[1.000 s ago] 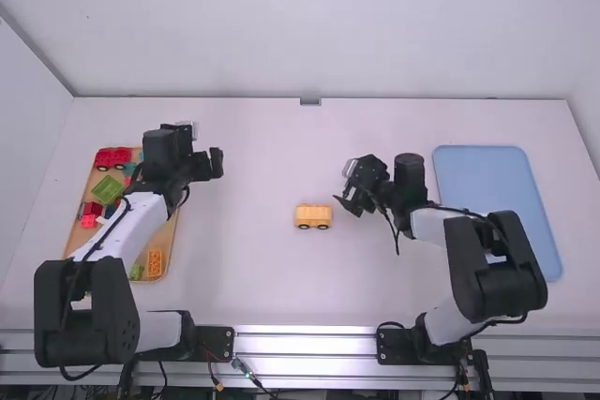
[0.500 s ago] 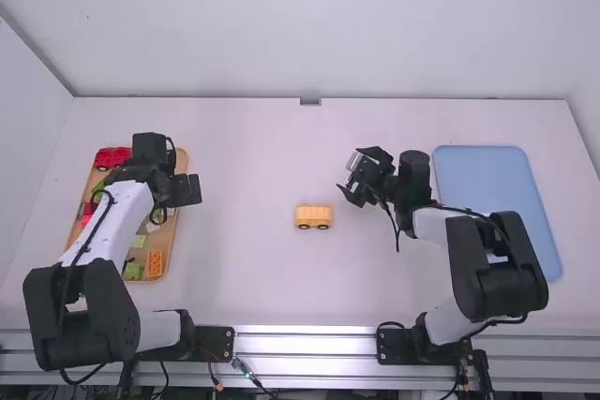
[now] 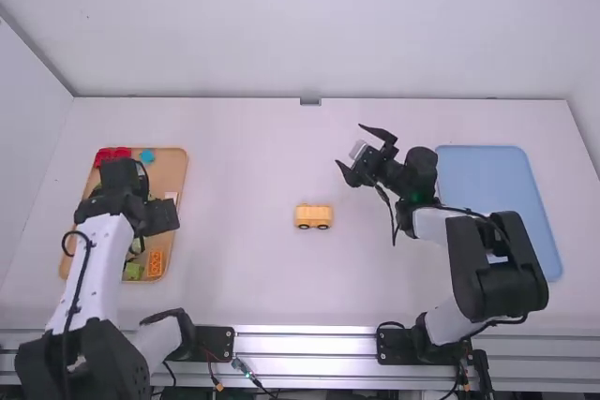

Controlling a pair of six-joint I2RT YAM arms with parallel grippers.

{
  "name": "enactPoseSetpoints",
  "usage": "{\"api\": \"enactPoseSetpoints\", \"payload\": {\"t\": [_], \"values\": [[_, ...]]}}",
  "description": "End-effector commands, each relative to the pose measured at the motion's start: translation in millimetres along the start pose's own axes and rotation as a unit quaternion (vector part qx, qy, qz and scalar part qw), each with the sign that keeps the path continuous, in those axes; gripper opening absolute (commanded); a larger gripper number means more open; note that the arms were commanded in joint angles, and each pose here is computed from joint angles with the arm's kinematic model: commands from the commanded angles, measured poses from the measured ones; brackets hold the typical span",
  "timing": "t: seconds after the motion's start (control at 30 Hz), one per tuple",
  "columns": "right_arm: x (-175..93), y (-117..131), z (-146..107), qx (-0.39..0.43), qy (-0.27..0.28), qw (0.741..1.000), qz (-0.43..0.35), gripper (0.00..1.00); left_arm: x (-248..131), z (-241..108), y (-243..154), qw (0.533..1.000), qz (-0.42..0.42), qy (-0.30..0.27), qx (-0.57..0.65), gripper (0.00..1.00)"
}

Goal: Assemble lego blocks to make yellow taxi

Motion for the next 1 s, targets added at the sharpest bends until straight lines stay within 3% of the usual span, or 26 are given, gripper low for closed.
{"api": "enactPoseSetpoints", "payload": {"t": [0.0, 0.13, 0.23, 0.33, 0.53, 0.63, 0.87, 0.97], "values": [[2.9, -11.6, 18.5, 0.017, -0.022, 1.000, -0.009, 0.99, 0.4, -13.5, 15.6, 0.997, 0.070, 0.018, -0.030, 0.99], [5.6, -16.4, 25.4, 0.025, -0.031, 0.999, -0.010, 0.99, 1.6, -21.1, 19.0, 0.994, 0.102, 0.040, -0.018, 0.99], [7.0, -19.6, 29.4, 0.021, -0.036, 0.999, -0.013, 0.99, 4.1, -18.2, 5.9, 0.999, 0.020, 0.024, 0.042, 0.99], [7.7, -21.3, 32.2, 0.018, -0.041, 0.999, -0.014, 0.99, 7.4, -16.7, 6.9, 0.999, 0.000, 0.019, 0.044, 1.00], [10.3, -26.9, 40.0, 0.010, -0.050, 0.999, -0.018, 0.99, 28.9, -30.6, 19.3, 0.996, -0.046, 0.069, 0.040, 0.99], [11.6, -30.6, 44.8, 0.005, -0.056, 0.998, -0.021, 0.99, 39.4, -30.4, 20.6, 0.993, -0.070, 0.069, 0.072, 0.90], [13.9, -32.4, 49.3, 0.004, -0.060, 0.998, -0.011, 0.99, 69.4, -35.1, 17.6, 0.986, -0.090, 0.095, 0.103, 0.90], [15.4, -33.2, 51.2, 0.007, -0.059, 0.998, -0.002, 0.99, 79.7, -36.9, 15.3, 0.983, -0.099, 0.108, 0.114, 0.81]]}}
Point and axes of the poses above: each hand's point on the last joint's axis, 136 mm out from that joint toward the fingers, its own x axis out along the fingers, its own y axis along the line the jaws close on, z = x × y, the point moved 8 cm from there along -x, back along the fingers, and after that the axes turned 15 degrees about x, right-handed, at the moved point
